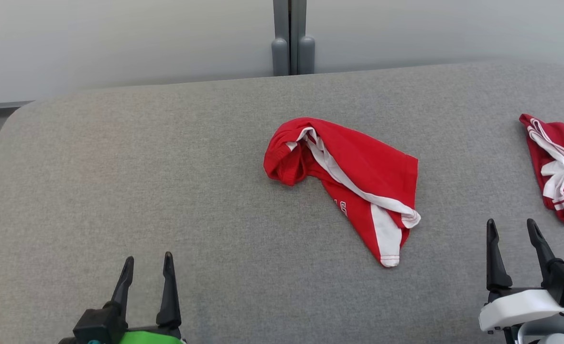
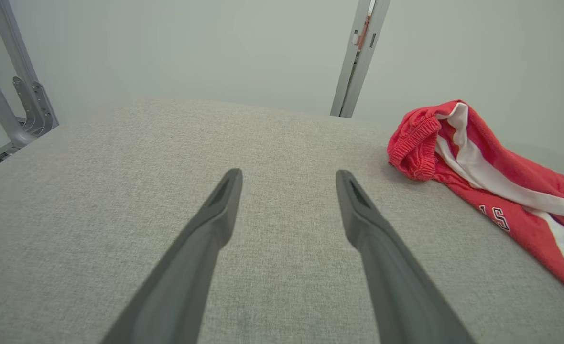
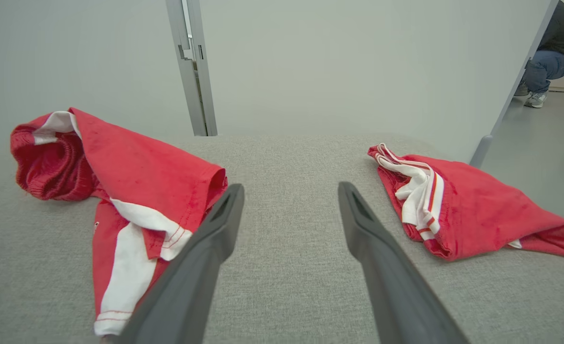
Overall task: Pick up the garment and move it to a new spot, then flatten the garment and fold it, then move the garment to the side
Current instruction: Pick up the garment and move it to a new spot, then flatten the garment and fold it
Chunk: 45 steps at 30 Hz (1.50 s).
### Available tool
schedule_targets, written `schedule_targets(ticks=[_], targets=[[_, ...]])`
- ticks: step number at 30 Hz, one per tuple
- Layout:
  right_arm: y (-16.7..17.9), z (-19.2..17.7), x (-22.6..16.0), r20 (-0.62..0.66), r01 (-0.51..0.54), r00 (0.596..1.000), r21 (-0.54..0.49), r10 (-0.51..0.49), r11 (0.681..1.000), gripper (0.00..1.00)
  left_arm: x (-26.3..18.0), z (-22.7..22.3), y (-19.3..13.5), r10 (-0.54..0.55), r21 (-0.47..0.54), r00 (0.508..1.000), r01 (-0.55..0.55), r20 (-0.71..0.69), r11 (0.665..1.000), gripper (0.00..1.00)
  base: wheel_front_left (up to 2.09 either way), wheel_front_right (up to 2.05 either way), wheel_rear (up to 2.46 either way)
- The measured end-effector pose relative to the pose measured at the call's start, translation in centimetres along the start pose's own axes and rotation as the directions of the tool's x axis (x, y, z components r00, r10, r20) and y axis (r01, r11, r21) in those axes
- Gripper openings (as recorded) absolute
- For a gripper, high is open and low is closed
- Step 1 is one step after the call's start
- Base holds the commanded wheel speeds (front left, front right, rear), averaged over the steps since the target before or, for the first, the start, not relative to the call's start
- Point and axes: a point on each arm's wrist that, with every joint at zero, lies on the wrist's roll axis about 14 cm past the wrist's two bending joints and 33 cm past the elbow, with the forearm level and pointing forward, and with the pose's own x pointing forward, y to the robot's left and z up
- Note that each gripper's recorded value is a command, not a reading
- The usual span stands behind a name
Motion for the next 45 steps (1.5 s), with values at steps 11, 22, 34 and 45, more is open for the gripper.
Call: schedule_targets(ticks=[11,22,34,45], targets=[[1.5,0.2,-0.3,0.007,-0.043,0.999,0.026,0.043,0.999,1.00,-2.5,0.5,2.5,0.054,0.008,0.998,-0.054,0.019,0.998,1.00,0.00,0.00,0.00],[1.7,-0.2,-0.5,-0.007,-0.050,0.999,0.027,0.050,0.998,1.00,-2.2,0.5,2.0,0.040,0.006,0.999,-0.040,0.020,0.999,1.00,0.00,0.00,0.00],[1.6,-0.1,0.3,0.000,-0.042,0.999,0.030,0.042,0.999,1.00,1.3,1.6,-4.0,-0.171,0.014,0.984,0.170,0.054,0.985,1.00,0.00,0.00,0.00],[0.4,-0.5,2.5,-0.005,-0.002,1.000,0.045,0.002,0.999,1.00,6.9,-0.7,-15.8,-0.544,0.056,0.839,0.544,-0.014,0.837,1.00,0.00,0.00,0.00]])
